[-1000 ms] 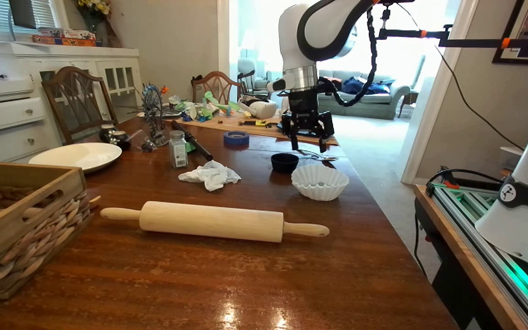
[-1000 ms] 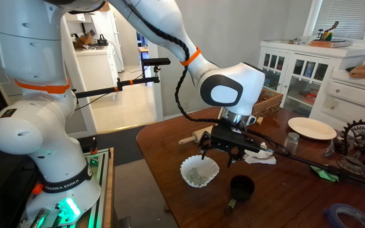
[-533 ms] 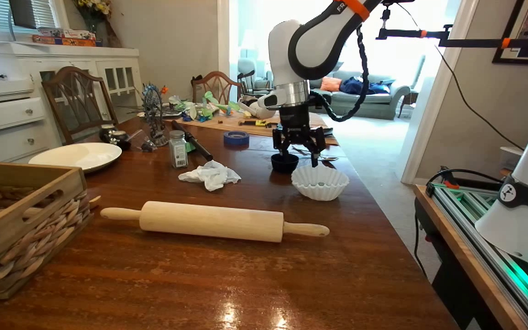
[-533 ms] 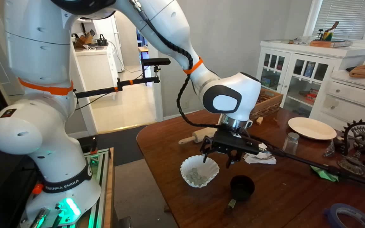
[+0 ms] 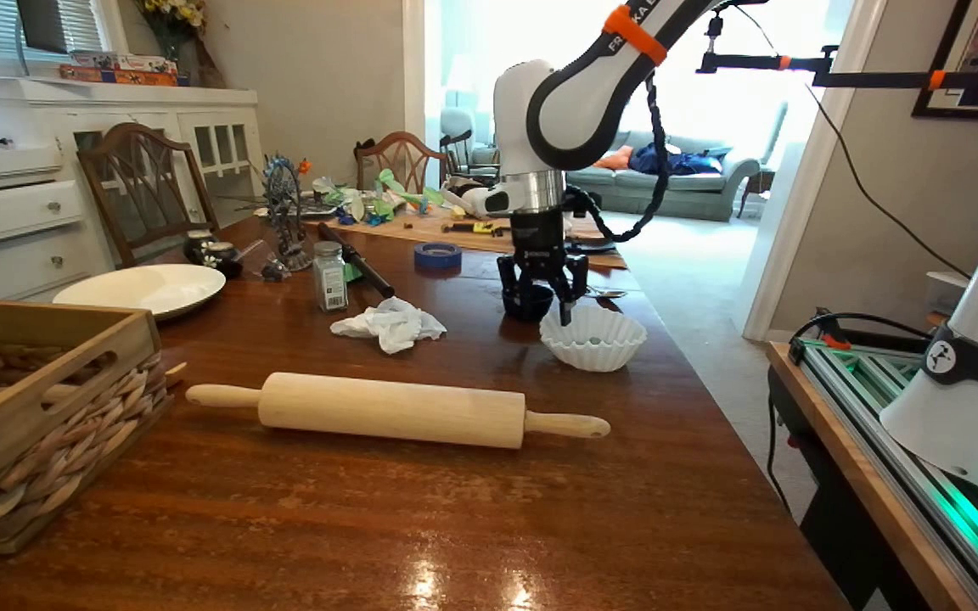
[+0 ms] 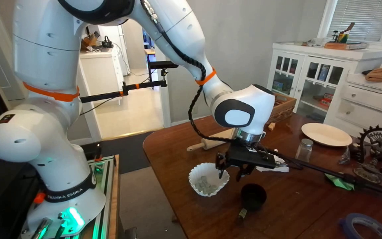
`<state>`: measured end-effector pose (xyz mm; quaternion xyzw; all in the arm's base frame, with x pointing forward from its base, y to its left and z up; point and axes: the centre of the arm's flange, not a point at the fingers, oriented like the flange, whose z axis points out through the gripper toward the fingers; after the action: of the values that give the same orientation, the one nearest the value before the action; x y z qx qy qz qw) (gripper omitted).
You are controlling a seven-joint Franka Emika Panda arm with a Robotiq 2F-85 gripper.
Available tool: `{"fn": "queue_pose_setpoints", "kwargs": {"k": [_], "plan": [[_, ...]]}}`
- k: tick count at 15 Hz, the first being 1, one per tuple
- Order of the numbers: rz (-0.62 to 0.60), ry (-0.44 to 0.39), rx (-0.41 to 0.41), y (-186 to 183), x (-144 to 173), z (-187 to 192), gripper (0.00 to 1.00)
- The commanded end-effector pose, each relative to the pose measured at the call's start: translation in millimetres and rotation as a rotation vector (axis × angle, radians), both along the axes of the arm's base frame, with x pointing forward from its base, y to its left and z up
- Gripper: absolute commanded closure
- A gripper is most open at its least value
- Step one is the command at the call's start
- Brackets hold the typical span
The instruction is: Move the white bowl to the right.
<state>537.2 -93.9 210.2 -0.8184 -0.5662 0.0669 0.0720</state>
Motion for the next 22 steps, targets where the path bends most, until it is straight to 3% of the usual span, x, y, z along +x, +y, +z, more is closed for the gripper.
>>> {"fn": "queue_pose_setpoints", "kwargs": {"k": [1, 2, 3, 4, 6, 10, 11, 14, 22], "plan": [[0.024, -0.009, 0.042, -3, 8, -7, 0.47], [0.033, -0.012, 0.045, -2, 9, -7, 0.43], [0.039, -0.012, 0.05, -1, 10, -6, 0.58], [0.044, -0.011, 0.054, 0, 10, -7, 0.56], [0.058, -0.009, 0.062, 2, 12, -8, 0.69], [0.075, 0.007, 0.084, 4, 13, -12, 0.8], [0.077, 0.007, 0.093, 4, 13, -11, 0.94], [0.067, 0.002, 0.105, -1, 15, -7, 1.0], [-0.028, -0.003, 0.175, -34, 39, 27, 1.0]]}}
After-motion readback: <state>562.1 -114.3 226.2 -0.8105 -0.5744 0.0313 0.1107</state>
